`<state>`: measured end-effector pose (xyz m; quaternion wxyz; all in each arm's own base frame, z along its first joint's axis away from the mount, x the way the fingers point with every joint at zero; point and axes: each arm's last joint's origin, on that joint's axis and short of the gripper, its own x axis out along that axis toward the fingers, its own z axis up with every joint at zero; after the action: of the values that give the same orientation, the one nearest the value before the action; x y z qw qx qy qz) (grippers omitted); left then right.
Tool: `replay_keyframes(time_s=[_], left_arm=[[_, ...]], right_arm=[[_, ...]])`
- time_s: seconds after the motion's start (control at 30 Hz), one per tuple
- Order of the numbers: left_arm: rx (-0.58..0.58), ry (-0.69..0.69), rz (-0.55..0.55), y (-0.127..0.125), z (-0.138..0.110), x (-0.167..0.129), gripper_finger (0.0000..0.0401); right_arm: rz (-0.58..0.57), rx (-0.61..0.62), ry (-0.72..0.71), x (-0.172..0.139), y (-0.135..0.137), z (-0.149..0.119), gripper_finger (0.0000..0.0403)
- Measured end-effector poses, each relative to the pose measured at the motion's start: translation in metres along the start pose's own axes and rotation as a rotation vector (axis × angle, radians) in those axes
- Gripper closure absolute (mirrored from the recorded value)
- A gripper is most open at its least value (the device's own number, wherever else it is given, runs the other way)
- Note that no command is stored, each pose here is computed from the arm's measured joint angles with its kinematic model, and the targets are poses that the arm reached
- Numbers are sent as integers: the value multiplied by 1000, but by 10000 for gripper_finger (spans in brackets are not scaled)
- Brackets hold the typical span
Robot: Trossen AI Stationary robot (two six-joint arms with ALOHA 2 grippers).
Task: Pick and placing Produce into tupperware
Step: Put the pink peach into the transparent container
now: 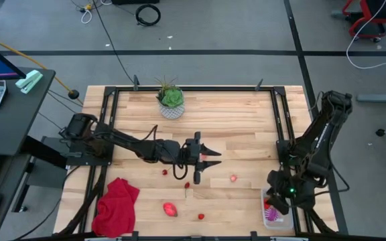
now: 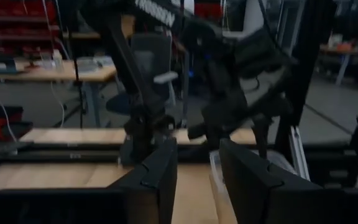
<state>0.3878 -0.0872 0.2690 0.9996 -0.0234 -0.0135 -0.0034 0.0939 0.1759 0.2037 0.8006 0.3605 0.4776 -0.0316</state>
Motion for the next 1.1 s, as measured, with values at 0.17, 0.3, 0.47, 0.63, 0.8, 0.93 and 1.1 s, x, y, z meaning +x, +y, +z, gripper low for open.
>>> replay_keyframes(time_s=[0.17,0.3,0.47,0.63,0.8,0.93,1.1], left_arm=[[-10,94,1,-3,5,-10,285],[-22,177,40,-1,8,-18,291],[-10,237,113,0,11,-27,292],[-9,238,112,-2,11,-28,292],[-4,255,112,-3,10,-28,292],[-2,257,105,-6,9,-29,292],[2,265,92,-10,8,-30,292]], right_arm=[[-40,-125,-190,6,0,18,155],[-109,-336,-283,11,-1,37,155],[-202,-505,-321,35,1,62,155],[-298,-537,-321,64,-5,82,155],[-368,-453,-266,85,-17,93,155],[-387,-373,-224,95,-23,94,155],[-384,-326,-186,105,-25,91,155]])
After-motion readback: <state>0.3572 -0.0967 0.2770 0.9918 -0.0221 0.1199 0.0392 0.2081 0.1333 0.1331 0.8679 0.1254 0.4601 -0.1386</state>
